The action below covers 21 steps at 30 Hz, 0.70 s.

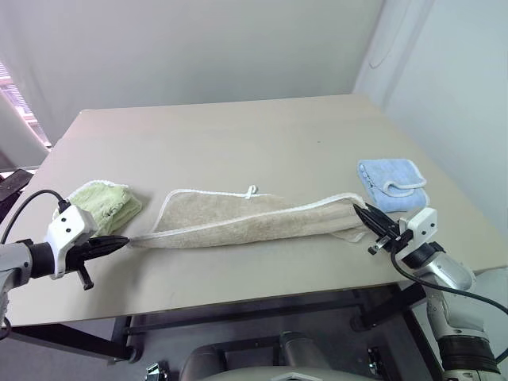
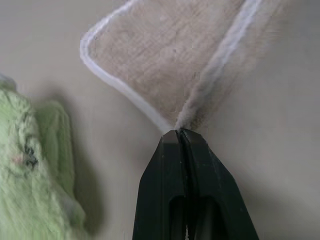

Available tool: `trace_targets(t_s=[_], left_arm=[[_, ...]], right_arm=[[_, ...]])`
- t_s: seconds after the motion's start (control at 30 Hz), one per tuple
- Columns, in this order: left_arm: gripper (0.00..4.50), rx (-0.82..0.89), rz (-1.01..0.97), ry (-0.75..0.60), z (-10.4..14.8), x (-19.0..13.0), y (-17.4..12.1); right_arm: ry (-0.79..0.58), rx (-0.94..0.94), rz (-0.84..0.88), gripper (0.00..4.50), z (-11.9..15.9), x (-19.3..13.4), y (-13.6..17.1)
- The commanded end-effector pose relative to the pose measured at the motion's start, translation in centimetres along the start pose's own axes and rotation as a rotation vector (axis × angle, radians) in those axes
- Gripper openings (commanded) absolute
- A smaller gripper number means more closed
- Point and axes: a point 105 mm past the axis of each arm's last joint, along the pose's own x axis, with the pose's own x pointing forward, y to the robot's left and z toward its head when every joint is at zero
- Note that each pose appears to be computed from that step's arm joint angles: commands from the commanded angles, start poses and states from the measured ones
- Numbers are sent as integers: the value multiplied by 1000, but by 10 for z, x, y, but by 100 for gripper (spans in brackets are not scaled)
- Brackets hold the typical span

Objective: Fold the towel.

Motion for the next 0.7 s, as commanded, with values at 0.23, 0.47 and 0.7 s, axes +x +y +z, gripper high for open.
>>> trace_targets(t_s=[0.23,0.47,0.7], left_arm=[[1,-8,173,-202,60,-8,48],[1,38,50,-136,48,12,24],[62,20,-71,-107,36,28,-2]], right_arm=[[-230,-5,-89,0,80,48,-26],[-118,-21,31,0,66,54,-10],[-97,-19,59,0,54,55,-1]])
